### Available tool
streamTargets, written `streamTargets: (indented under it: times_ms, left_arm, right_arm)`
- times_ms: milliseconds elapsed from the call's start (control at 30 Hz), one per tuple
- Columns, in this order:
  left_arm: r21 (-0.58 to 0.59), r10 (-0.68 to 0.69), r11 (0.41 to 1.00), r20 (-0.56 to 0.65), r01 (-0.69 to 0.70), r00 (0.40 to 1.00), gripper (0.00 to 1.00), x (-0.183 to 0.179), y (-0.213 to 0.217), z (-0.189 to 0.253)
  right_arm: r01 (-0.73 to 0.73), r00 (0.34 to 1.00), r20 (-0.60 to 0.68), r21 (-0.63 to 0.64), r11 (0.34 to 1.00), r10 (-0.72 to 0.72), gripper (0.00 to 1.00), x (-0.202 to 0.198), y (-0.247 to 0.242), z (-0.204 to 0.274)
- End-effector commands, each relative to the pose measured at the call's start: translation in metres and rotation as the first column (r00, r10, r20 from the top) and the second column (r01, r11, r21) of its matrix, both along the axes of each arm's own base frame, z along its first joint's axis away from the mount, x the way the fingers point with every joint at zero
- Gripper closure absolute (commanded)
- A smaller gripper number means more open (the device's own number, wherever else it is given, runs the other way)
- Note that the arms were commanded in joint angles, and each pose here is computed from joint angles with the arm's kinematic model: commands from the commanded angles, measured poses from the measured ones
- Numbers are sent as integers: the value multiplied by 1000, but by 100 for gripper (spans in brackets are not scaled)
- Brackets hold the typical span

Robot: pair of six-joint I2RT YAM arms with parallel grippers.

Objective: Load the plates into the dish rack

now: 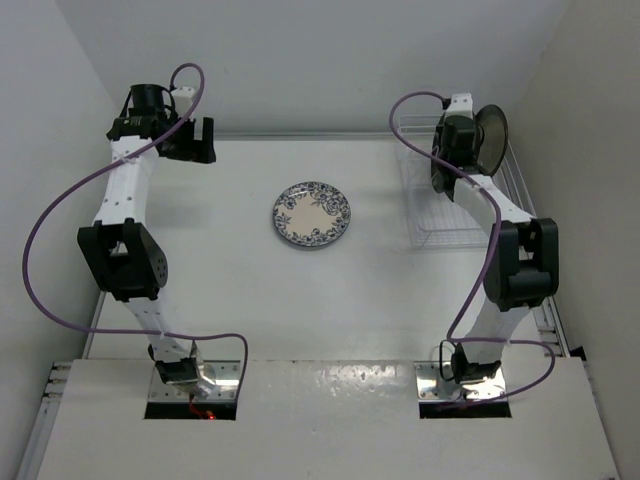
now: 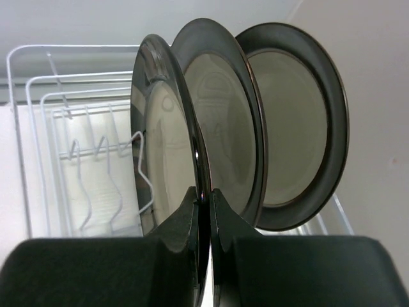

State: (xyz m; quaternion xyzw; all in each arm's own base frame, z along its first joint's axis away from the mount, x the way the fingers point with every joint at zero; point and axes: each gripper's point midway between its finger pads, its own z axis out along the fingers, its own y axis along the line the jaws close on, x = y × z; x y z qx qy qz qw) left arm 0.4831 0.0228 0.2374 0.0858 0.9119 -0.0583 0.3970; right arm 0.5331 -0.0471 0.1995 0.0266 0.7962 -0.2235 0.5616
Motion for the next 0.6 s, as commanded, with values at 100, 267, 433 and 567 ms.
streamTargets:
  times_ms: [100,267,433,567]
  left_arm:
    - [-21,-21,1000,27,22,999,0,-5,-3,9]
    - [-28,-40,999,20,41,999,0,-7,-6,5]
    - [-28,-40,999,20,41,999,0,-10,-7,8]
    - [-35,-47,998,21,48,999,0,-10,-8,8]
  right_arm:
    - [32,975,217,120,992,-58,92,15,3,49]
    - [39,975,214,116,992,-64,49,10,1,59]
    - [33,970,238,98,995,-56,25,4,-1,85]
    - [-11,970,242,47,999,0,18,-8,4,125]
